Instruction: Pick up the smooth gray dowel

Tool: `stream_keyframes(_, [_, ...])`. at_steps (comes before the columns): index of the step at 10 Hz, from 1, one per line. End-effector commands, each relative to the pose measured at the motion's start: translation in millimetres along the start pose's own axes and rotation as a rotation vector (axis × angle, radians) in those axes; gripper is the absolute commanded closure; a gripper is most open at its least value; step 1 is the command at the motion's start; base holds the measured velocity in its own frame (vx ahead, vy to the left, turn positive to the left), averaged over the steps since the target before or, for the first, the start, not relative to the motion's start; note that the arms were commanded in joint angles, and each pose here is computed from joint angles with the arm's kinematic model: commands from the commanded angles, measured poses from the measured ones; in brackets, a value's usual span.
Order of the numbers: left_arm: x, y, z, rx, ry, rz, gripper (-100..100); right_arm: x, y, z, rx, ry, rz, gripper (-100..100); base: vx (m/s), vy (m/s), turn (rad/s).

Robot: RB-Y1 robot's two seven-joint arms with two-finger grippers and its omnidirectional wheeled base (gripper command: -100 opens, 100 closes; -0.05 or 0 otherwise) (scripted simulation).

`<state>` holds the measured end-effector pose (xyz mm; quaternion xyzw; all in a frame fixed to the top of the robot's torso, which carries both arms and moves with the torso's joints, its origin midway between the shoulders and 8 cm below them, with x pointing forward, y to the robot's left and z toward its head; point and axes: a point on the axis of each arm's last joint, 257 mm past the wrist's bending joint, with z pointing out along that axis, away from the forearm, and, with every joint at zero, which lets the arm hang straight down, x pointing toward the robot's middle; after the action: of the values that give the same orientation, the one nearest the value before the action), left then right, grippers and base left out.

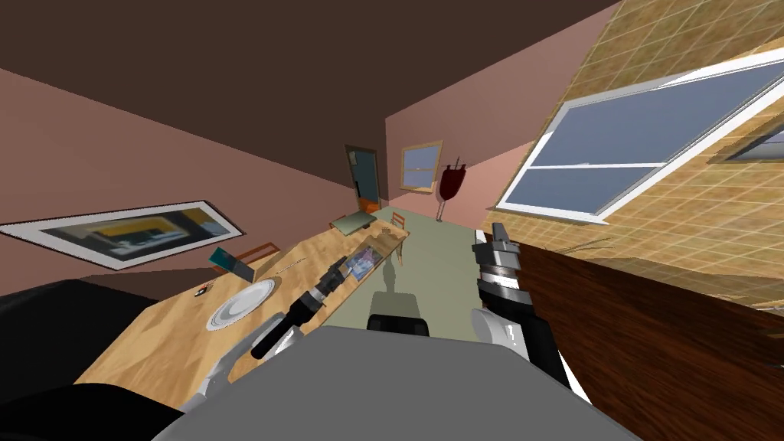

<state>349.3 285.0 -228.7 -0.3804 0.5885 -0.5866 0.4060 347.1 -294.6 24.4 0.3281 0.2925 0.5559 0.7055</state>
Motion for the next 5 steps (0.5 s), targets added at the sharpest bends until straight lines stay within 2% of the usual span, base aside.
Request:
stream_keyframes(1, [-2.2,15,-3.9,-0.038,0.007,-0.017,-100,0,0,0.0,0.0,0.0,0.0,0,0.034,-0.01,-0.147])
stream_keyframes(3, [-6.4,60,-32.4,-0.176,0.037,-0.043,-100,0,0,0.0,0.0,0.0,0.0,0,0.055,-0.016,-0.34])
stream_keyframes(4, [-12.9,68,-37.7,-0.199,0.028,-0.059,-100,0,0,0.0,0.0,0.0,0.0,0,0.048,0.003,-0.185])
stream_keyframes(5, [-16.6,89,-56.4,-0.275,0.041,-0.068,-100,0,0,0.0,0.0,0.0,0.0,0,0.042,-0.007,-0.284])
